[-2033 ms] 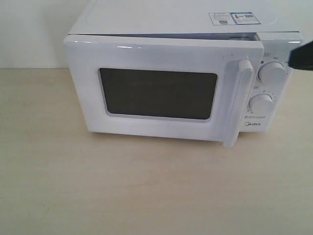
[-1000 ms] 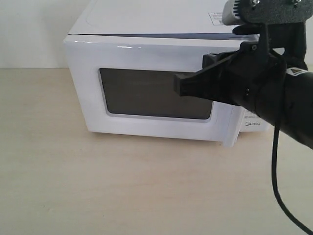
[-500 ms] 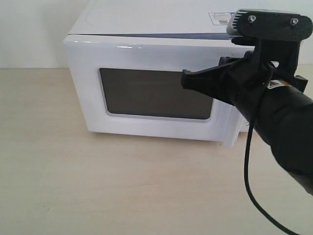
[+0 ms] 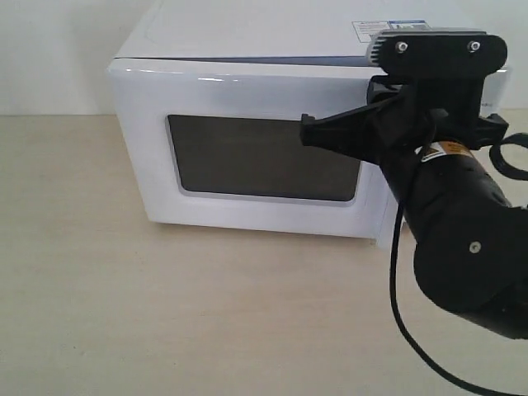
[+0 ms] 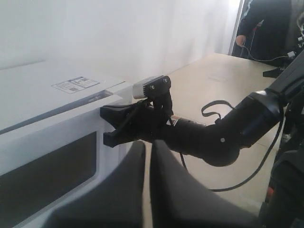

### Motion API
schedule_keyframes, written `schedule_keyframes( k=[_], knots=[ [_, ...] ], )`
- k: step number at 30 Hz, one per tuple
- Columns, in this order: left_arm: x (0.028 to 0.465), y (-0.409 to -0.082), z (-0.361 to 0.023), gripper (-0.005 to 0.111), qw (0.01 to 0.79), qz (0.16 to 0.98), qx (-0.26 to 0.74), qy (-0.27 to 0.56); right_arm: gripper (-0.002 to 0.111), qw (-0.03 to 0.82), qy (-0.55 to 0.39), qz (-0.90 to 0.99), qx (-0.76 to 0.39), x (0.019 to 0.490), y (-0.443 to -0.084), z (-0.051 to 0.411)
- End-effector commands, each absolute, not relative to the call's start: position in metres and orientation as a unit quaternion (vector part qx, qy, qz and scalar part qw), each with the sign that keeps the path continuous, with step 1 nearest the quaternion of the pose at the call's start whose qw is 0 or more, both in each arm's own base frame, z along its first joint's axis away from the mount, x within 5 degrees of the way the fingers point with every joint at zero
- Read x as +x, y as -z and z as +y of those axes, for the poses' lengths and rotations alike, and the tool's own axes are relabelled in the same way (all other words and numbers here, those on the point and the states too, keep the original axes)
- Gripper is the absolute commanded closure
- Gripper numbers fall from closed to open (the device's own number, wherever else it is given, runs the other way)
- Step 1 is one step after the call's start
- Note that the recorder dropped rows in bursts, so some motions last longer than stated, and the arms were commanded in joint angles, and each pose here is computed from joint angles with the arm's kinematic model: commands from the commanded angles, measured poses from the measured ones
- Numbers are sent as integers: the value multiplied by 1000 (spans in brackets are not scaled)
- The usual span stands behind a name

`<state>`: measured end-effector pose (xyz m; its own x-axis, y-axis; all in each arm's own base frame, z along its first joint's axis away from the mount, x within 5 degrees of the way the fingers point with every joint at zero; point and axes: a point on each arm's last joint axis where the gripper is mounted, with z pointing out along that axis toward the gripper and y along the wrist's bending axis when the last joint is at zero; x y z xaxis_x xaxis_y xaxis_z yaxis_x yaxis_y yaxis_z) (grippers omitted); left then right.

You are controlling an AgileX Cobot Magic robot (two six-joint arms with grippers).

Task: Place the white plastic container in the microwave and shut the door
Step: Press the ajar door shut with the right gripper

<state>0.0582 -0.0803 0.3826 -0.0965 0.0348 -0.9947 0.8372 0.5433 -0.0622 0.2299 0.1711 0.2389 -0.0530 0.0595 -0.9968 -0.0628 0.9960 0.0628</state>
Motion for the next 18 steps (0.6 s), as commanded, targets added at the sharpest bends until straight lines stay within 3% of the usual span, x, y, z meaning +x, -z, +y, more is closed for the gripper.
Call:
schedule_keyframes(
  k=[1, 18],
  knots=[
    [58, -384, -80, 102, 587, 652, 312, 364, 108, 688, -37, 725, 13, 238, -232, 166],
    [58, -384, -81, 102, 586, 652, 313, 365, 108, 687, -54, 725, -9, 267, -242, 185]
  ],
)
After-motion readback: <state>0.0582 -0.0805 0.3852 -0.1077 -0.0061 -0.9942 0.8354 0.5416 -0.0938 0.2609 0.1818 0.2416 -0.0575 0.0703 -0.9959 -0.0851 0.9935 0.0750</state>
